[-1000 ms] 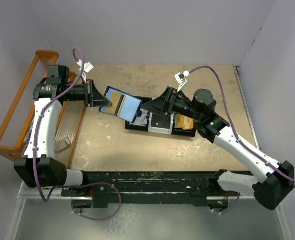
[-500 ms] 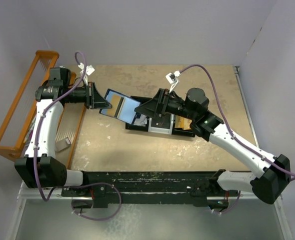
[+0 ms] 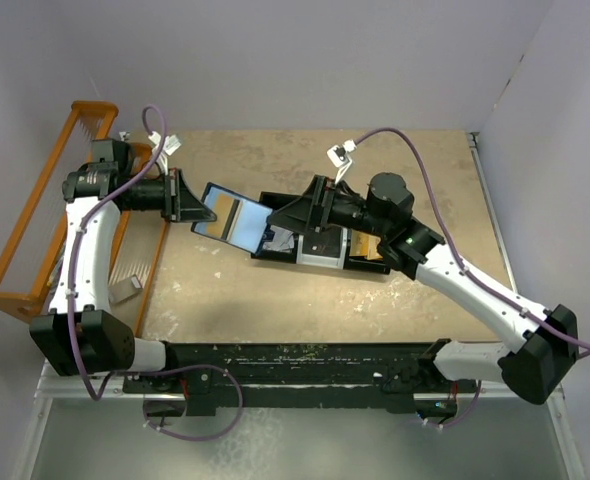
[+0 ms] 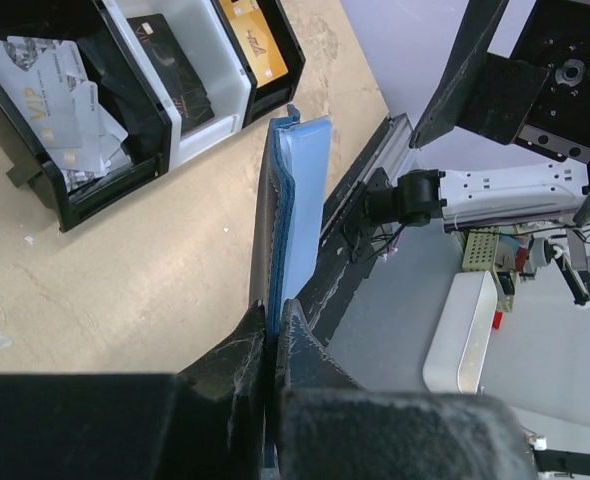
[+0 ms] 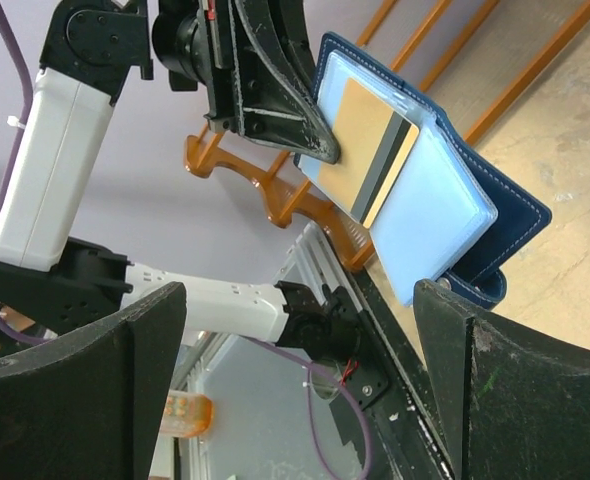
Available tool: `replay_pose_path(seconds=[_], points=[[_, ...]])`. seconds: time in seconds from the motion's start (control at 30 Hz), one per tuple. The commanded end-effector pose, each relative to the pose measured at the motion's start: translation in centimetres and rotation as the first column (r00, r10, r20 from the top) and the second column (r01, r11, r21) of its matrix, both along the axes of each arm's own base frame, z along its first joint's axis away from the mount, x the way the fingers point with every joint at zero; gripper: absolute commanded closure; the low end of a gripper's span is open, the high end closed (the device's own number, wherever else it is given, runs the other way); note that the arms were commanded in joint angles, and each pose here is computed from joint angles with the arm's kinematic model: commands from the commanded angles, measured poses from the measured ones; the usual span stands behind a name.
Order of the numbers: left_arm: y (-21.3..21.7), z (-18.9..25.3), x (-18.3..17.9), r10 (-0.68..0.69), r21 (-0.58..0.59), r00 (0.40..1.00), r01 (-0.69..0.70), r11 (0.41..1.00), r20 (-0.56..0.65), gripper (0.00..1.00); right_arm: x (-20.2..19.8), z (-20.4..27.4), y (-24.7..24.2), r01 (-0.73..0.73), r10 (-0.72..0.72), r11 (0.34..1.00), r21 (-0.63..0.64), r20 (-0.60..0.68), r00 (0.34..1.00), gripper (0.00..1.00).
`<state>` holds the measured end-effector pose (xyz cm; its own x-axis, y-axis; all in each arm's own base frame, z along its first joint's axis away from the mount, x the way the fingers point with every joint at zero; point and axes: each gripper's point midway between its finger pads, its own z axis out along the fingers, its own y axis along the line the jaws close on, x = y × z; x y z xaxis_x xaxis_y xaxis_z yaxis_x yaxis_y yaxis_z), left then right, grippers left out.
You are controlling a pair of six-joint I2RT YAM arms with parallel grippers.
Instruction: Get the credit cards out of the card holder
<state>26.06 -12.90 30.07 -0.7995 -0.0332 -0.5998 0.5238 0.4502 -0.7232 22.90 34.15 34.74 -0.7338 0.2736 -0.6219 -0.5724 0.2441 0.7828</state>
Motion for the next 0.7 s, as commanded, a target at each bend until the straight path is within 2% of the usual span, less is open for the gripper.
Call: replay_pose_path(seconds=[0.0, 0.17, 0.3, 0.67], points=[[0.1, 1.4, -1.0, -0.014, -0.020, 0.999, 0.015, 1.000, 0.048, 1.00, 0.0, 2.5, 0.6, -0.009, 0.008, 1.000, 0.023, 0.039, 0.999, 0.04], [0.6, 0.7, -0.8, 0.014, 0.011, 1.000, -0.015, 1.000, 0.025, 1.00, 0.2, 2.3, 0.9, -0.006, 0.006, 1.000, 0.005, 0.041, 0.999, 0.08], [0.8, 0.4, -1.1, 0.006, -0.018, 1.000, -0.006, 1.000, -0.024, 1.00, -0.2, 2.2, 1.5, -0.016, 0.016, 1.000, 0.023, 0.029, 0.999, 0.11], [2.0, 1.5, -1.8, 0.021, -0.066, 1.000, -0.021, 0.998, 0.007, 1.00, -1.8, 3.2, 4.2, -0.088, 0.087, 0.995, 0.046, 0.020, 0.996, 0.14]])
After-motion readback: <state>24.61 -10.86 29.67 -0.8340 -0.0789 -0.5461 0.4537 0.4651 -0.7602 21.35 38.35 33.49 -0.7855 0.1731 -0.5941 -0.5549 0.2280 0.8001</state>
